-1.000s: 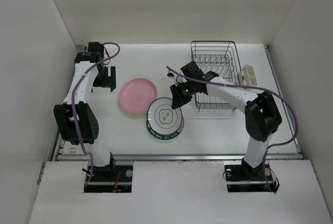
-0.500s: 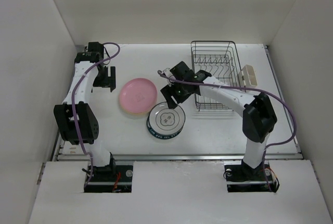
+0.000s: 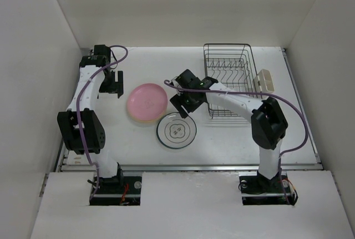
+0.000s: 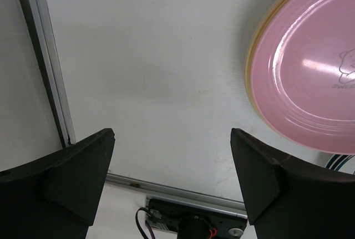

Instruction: Unload the plates from the dish rack

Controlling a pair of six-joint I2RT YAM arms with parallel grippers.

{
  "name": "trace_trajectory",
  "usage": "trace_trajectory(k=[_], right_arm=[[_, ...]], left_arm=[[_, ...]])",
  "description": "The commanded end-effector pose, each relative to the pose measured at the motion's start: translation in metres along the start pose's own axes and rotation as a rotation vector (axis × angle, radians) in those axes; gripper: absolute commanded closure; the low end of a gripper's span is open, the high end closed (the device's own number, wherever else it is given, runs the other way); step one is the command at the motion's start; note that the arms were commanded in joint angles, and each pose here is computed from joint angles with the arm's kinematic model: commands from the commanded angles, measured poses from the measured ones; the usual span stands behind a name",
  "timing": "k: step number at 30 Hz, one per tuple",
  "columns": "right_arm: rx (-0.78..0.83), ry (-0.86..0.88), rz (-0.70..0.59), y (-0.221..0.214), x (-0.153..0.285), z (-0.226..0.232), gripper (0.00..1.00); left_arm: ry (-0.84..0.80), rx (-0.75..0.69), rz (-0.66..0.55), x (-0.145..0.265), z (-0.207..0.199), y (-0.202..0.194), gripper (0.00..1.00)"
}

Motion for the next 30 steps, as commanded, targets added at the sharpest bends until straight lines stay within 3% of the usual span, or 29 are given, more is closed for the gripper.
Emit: trace_trajectory(k=[1,6,7,9,10,13,16,21,30], right_arm=[[-0.029,-0.014,-0.029,0.011,-0.001,0.004,0.26],[-0.149,-0.049,-0.257,0.049,0.044,0.001,0.26],[-0.210,-0.173,-0.379,0.068,0.064,-0.020,0.25],[-0.443,-0.339,-0.604,0.085,0.121,-0.056,0.11],[-0.562,-0.574,-0.749,0.083,0.156,-0.100,0.05],[-0.794,-0.791,-1.022,0.066,0.241,-0.156,0.00],[-0.857,-0.919,-1.086,0.035,0.275,-0.185,0.00],[-0.893,-1.059,-1.077,-0.010,0.305,-0.215,0.00],[-0.954,-0.925,-1.145,-0.035,0.330,-0.212,0.00]], left_arm=[[0.019,0.004,-0.009,0.010,0.007,0.000,0.16],[0.050,0.010,-0.030,0.017,0.012,-0.001,0.16],[0.059,0.011,-0.031,0.019,0.013,-0.003,0.16],[0.126,0.047,-0.062,0.024,0.024,0.001,0.16],[0.155,0.063,-0.077,0.029,0.029,0.001,0.16],[0.271,0.101,-0.082,0.035,0.046,-0.003,0.16],[0.384,0.164,-0.087,0.040,0.064,-0.012,0.16],[0.575,0.254,-0.082,0.051,0.092,-0.033,0.05],[0.605,0.313,-0.110,0.058,0.098,-0.035,0.04]])
Point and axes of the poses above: each gripper's point midway between its finger pads, its own x axis back along the fingers, its own z axis along the line the jaws close on, y = z × x, the point moved 1 cm from there along x, back along the fingers, and after that the axes turned 15 degrees about -x, right-handed, at the moved point
